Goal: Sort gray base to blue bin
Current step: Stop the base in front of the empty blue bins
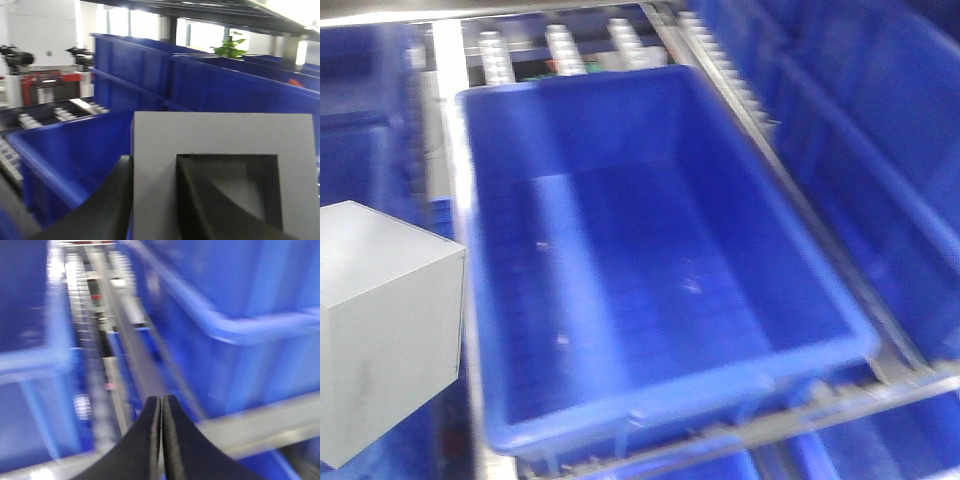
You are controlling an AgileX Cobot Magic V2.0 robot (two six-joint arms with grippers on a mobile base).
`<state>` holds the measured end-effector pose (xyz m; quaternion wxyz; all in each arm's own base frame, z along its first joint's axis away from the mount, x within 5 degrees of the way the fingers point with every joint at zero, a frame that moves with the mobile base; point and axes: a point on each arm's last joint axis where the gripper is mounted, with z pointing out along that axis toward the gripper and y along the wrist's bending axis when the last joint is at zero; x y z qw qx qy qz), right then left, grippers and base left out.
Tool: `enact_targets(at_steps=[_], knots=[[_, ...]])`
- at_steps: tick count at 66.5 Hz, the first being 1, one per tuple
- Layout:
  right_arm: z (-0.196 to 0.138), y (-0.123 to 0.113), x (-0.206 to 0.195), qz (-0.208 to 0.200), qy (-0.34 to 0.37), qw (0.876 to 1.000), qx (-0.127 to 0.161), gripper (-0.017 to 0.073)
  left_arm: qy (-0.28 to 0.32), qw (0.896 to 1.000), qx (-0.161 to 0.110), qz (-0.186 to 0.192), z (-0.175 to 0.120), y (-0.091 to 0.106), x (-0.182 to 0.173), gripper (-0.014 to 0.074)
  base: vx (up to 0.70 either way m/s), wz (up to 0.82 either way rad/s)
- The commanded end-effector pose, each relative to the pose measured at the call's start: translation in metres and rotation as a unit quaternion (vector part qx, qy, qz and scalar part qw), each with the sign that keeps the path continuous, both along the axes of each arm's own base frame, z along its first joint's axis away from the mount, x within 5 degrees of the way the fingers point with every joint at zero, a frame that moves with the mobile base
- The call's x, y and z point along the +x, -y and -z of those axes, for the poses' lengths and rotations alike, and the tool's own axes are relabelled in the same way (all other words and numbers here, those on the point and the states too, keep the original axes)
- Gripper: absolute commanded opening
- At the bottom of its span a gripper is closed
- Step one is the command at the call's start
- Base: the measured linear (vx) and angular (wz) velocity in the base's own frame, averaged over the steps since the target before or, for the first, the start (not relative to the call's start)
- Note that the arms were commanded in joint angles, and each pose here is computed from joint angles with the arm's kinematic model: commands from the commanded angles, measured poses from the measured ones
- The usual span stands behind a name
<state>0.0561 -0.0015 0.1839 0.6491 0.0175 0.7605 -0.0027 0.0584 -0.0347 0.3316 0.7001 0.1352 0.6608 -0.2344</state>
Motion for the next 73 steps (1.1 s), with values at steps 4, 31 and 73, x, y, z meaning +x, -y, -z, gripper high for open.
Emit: enact_targets(at_steps=[4, 31, 73], knots=[[-0.0048, 0.0003, 0.0020, 0.001, 0.026, 1.000, -0.010, -0.0005, 0.047, 0.998, -0.041, -0.007, -0.0177, -0.0027, -0.0016, 0.0002, 0.13, 0.66], [-0.0048, 0.0003, 0.0020, 0.001, 0.026, 1.000, -0.010, -0.0005, 0.047, 0.998, -0.041, -0.007, -0.0177, -0.0027, -0.0016, 0.0002, 0.09, 0.47], [-0.0048, 0.0003, 0.0020, 0.001, 0.026, 1.000, -0.010, -0.0005, 0.047, 0.998, -0.041, -0.007, -0.0177, -0.0027, -0.0016, 0.0002, 0.01, 0.04]])
